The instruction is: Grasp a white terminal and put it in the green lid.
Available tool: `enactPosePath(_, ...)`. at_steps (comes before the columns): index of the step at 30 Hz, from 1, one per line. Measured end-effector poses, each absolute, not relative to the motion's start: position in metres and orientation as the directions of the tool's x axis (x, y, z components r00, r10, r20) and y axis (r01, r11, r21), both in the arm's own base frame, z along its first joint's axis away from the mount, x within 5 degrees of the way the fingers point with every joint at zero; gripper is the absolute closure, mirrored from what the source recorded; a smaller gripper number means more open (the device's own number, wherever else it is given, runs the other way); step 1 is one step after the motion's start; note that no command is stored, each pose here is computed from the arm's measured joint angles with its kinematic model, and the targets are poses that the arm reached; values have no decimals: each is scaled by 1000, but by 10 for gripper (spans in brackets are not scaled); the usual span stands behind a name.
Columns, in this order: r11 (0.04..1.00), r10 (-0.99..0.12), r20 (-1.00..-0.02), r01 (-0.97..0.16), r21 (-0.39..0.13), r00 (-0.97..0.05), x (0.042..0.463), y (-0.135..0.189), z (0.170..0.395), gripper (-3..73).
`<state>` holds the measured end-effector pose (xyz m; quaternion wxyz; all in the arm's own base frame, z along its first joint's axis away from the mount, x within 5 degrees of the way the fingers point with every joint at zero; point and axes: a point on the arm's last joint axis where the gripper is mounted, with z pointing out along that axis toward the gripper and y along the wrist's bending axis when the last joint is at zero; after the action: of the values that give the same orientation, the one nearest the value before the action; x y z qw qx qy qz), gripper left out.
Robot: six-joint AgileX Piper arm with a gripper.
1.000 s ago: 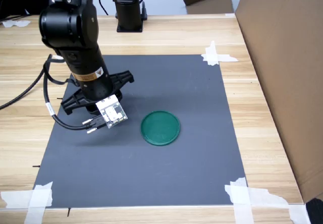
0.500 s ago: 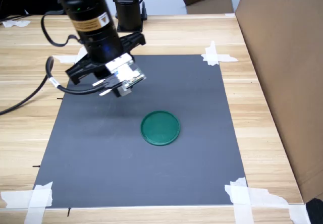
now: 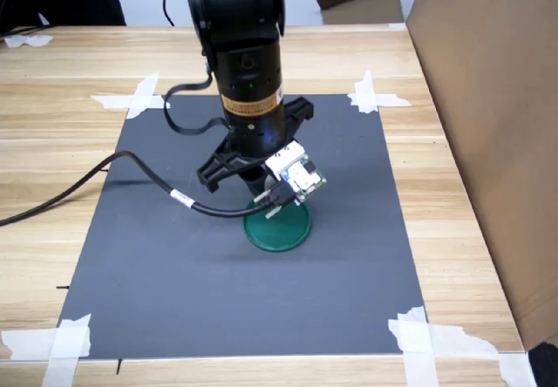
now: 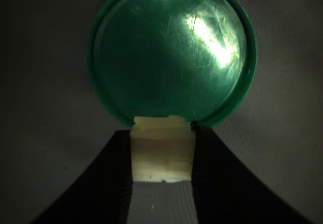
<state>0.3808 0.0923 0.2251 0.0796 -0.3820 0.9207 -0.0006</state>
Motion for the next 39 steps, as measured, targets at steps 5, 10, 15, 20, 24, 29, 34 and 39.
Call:
enactPosePath(5,709,-702,-156,-702,-69,-694,387,94,215,431)
enactPosePath(10,707,-704,-152,-704,-67,-693,390,95,206,424)
enactPosePath(15,709,-702,-168,-701,-77,-692,392,95,206,251)
enactPosePath(20,711,-701,-168,-699,-76,-694,392,95,206,124)
enactPosePath(24,713,-698,-172,-696,-78,-696,392,95,208,117)
enactPosePath(29,719,-689,-278,-680,-144,-669,381,92,228,144)
enactPosePath(34,733,-671,-369,-652,-196,-643,361,87,241,242)
enactPosePath(39,759,-636,-476,-604,-244,-608,335,81,262,465)
